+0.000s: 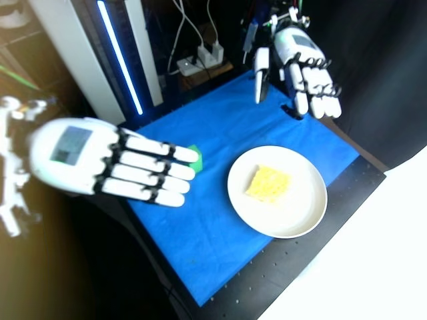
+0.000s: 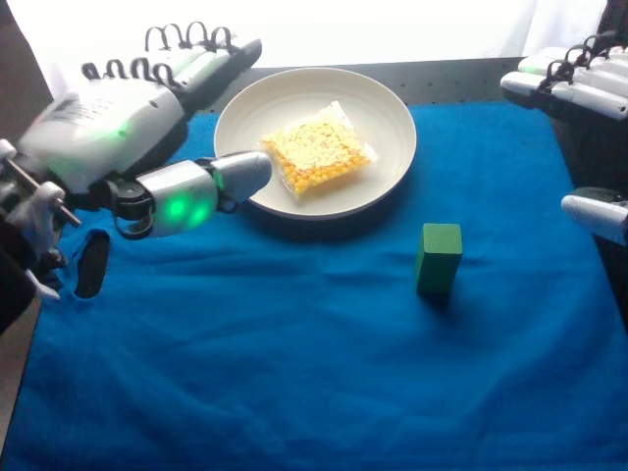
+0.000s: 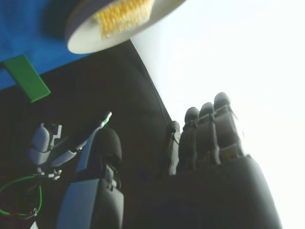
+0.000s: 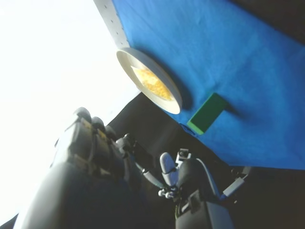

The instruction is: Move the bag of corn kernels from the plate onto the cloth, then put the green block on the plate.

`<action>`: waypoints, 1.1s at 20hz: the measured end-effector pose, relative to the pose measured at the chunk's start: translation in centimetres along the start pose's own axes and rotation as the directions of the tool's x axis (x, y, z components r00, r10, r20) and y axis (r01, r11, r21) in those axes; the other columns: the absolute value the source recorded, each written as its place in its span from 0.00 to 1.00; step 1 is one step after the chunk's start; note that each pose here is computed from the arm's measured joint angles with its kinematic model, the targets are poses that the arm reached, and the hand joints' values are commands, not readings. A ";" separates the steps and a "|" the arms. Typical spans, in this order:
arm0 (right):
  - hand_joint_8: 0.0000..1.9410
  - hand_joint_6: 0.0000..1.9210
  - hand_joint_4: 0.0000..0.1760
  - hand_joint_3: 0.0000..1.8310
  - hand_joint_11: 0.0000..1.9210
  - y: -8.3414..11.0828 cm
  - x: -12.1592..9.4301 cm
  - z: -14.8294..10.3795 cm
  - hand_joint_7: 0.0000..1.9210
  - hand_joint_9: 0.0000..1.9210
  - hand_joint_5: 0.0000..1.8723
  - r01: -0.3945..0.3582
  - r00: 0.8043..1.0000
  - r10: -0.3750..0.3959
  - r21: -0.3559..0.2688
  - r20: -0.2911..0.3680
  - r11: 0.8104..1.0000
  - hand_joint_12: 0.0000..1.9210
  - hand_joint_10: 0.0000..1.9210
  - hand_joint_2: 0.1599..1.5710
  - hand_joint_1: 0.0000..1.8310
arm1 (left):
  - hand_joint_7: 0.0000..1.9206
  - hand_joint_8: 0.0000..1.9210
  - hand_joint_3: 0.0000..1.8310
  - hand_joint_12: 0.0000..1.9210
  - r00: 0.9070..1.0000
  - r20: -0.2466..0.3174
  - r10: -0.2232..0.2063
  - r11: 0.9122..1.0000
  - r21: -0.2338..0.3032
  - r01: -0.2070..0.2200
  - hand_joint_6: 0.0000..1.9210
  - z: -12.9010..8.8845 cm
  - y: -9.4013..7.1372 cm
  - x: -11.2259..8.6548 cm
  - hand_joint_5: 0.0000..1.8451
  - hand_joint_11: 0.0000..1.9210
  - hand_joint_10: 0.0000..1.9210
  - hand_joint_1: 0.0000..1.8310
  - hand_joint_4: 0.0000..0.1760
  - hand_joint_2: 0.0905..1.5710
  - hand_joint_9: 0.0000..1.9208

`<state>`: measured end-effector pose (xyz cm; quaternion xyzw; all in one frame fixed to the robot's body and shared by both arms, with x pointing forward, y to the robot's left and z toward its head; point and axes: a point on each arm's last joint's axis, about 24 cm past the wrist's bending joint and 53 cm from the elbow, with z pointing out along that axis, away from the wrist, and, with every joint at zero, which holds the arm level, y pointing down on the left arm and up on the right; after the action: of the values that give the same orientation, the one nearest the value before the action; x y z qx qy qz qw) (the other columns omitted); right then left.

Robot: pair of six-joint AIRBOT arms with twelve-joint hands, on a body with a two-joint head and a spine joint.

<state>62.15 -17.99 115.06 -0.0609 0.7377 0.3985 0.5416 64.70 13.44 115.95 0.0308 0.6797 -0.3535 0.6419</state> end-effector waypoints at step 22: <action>0.00 0.00 0.00 0.00 0.00 2.6 4.5 2.0 0.00 0.00 0.00 -0.105 0.993 0.100 -0.079 -0.065 0.991 0.95 0.10 0.90 0.28 | 0.10 0.00 0.00 0.71 0.978 -0.208 -0.019 0.993 -0.121 -0.007 0.00 11.1 3.3 4.3 0.08 0.00 0.06 0.40 0.07 0.70 0.09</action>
<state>60.43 -13.39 112.46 -0.0571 0.7389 0.4539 0.4947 75.08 8.39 111.47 0.0265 0.7635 -0.3083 0.5668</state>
